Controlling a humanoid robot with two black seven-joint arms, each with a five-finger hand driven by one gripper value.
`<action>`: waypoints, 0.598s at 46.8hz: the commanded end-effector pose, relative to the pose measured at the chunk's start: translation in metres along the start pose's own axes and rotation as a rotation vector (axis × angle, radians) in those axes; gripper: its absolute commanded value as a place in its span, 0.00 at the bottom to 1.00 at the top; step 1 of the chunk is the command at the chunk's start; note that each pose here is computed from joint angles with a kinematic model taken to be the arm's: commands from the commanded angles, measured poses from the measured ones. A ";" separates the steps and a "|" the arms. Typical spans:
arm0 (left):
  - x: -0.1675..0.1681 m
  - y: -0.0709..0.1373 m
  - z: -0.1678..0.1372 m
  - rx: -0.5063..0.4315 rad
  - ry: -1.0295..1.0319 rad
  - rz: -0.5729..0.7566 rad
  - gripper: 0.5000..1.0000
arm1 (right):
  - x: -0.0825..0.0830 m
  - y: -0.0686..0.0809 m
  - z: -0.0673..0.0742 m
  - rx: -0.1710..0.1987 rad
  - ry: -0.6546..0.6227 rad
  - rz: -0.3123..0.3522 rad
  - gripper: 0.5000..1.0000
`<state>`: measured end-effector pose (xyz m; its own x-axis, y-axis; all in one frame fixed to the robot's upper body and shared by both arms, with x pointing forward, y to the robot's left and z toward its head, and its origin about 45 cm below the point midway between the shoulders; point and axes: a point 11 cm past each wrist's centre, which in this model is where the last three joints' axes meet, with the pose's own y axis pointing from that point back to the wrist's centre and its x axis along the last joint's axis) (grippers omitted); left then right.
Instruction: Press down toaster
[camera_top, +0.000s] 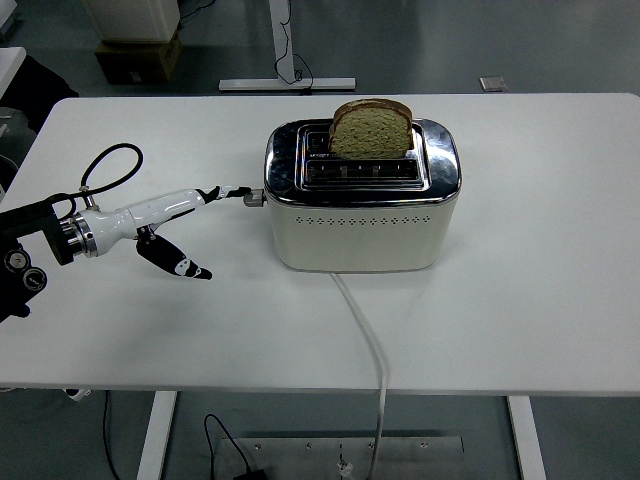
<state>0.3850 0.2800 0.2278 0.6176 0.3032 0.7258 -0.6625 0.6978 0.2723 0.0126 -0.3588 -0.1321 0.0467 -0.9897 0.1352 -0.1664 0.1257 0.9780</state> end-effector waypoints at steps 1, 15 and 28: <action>0.000 0.000 0.000 -0.002 0.000 0.000 1.00 | 0.000 0.000 0.000 0.001 0.000 -0.001 1.00; -0.005 -0.001 0.001 -0.006 0.002 -0.014 1.00 | 0.000 0.000 0.000 0.001 0.000 -0.001 1.00; -0.013 -0.004 0.001 -0.008 0.008 -0.031 1.00 | 0.000 0.000 0.000 0.000 0.000 0.001 1.00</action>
<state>0.3793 0.2725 0.2185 0.6409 0.2856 0.7125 -0.6394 0.7123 0.2896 0.0130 -0.3587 -0.1321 0.0467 -0.9897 0.1350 -0.1671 0.1255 0.9779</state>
